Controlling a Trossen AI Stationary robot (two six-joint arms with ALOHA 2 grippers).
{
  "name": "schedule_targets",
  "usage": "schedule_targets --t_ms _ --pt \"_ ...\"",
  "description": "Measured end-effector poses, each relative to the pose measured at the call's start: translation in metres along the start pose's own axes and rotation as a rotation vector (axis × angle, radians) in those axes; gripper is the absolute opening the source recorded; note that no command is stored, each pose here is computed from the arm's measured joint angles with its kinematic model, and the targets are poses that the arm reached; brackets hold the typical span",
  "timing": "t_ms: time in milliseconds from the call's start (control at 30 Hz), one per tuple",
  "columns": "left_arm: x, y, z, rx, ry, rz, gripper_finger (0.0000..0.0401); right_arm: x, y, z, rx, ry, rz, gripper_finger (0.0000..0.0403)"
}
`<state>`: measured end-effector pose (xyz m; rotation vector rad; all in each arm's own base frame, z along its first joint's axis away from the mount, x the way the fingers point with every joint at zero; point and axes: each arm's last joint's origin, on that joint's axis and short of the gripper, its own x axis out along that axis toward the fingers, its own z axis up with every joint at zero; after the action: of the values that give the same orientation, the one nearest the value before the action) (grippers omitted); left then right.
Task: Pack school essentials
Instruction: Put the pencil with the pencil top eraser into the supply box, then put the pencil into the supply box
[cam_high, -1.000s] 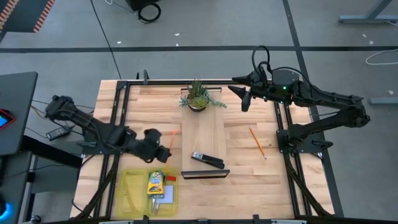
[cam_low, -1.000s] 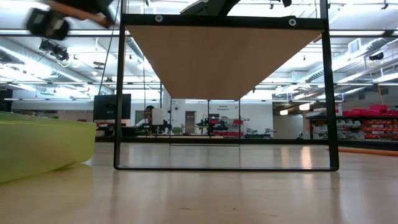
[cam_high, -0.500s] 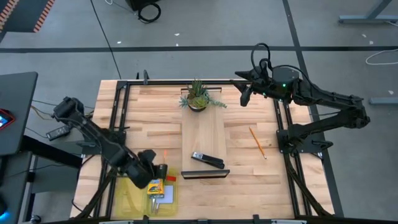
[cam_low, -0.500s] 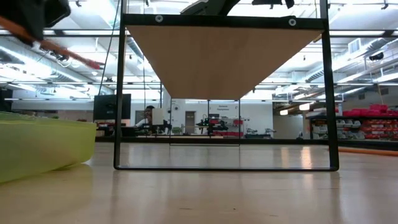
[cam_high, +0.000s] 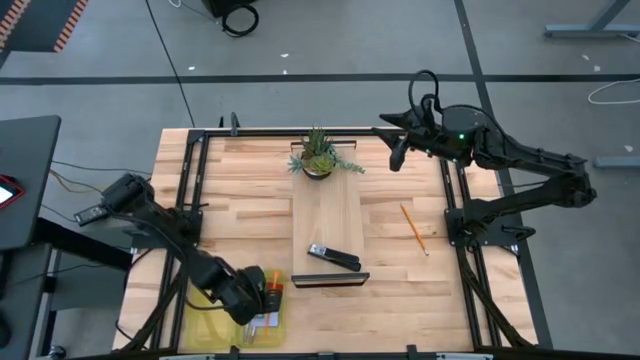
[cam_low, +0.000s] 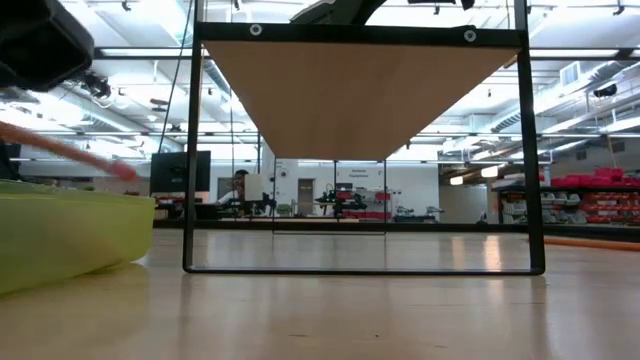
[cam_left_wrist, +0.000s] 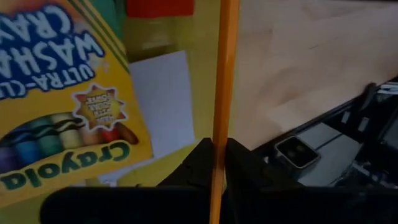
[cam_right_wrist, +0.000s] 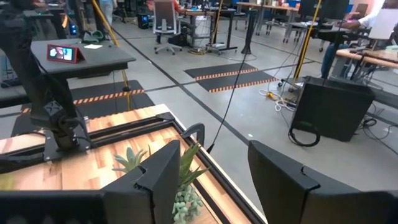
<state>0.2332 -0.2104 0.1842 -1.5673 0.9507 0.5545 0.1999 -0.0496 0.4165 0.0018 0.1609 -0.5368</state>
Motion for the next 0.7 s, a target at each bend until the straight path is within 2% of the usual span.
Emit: schedule_targets --t_ms 267,433,600,700 --pt "0.006 0.003 0.001 0.011 0.015 0.045 0.0042 -0.011 -0.004 0.004 -0.008 -0.030 0.001 0.0196" --pt "0.007 0.001 0.004 0.007 0.011 0.039 0.0090 -0.014 -0.005 0.000 -0.021 0.012 0.001 0.0196" --pt "0.007 0.000 0.005 0.006 0.009 0.037 0.0144 -0.012 -0.006 -0.014 -0.006 0.132 -0.009 0.0196" --pt "0.007 0.000 0.005 0.008 0.009 0.037 0.0161 -0.011 -0.005 -0.032 0.022 0.224 -0.015 0.0196"
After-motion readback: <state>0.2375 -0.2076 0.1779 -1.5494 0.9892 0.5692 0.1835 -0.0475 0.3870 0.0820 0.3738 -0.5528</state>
